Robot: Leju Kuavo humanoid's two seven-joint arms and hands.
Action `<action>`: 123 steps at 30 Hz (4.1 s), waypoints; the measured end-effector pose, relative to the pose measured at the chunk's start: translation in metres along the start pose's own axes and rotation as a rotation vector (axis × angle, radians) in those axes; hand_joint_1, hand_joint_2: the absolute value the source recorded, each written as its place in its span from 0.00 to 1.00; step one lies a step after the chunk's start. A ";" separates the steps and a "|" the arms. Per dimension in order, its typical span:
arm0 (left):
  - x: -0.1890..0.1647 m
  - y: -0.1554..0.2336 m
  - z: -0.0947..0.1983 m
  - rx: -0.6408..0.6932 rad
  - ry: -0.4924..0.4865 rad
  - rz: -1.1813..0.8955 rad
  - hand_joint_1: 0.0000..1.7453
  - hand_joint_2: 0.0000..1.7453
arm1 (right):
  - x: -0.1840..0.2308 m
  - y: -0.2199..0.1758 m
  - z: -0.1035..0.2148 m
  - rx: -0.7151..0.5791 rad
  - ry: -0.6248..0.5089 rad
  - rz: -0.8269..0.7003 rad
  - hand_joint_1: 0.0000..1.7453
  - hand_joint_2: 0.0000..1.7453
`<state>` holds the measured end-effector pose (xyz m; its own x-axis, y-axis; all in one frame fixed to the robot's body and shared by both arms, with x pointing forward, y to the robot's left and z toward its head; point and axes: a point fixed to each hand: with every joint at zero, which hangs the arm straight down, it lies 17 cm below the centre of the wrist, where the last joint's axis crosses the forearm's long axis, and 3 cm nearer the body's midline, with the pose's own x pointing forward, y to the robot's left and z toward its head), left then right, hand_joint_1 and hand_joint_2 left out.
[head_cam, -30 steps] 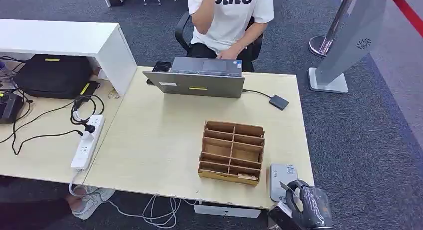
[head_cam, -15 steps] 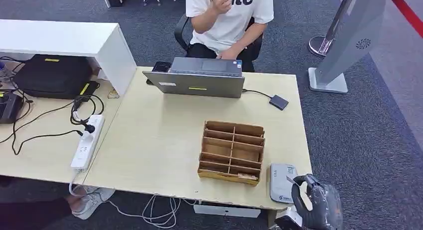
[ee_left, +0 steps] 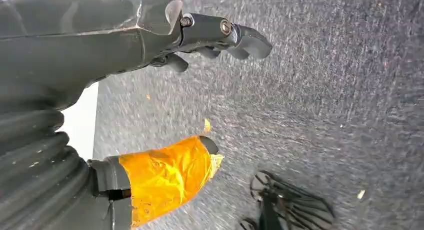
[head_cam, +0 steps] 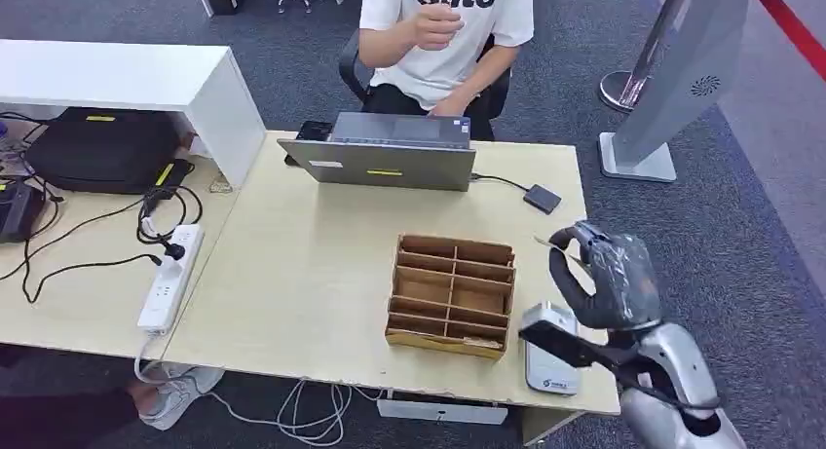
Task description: Pass the card to the sensor for recognition and then transmit it.
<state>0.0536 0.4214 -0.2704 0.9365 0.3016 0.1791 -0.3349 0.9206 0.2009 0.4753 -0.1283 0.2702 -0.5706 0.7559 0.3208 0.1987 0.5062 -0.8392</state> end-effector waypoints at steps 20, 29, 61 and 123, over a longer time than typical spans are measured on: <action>0.026 -0.004 0.001 -0.029 -0.030 -0.163 0.00 1.00 | 0.041 0.072 -0.155 0.227 0.160 0.191 0.84 1.00; 0.026 -0.004 0.001 -0.027 -0.028 -0.168 0.00 1.00 | 0.035 0.096 -0.145 0.292 0.192 0.116 0.00 1.00; -0.010 0.002 0.000 0.011 0.009 0.027 0.00 1.00 | 0.083 0.023 0.094 -0.185 -0.191 -0.224 0.00 1.00; -0.002 0.002 0.000 0.012 0.006 -0.011 0.00 1.00 | 0.048 0.161 0.125 0.110 -0.049 0.198 0.00 1.00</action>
<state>0.0505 0.4230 -0.2708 0.9408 0.2927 0.1710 -0.3255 0.9209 0.2144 0.3802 -0.0622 0.0951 -0.5674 0.8137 0.1258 0.2239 0.2995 -0.9275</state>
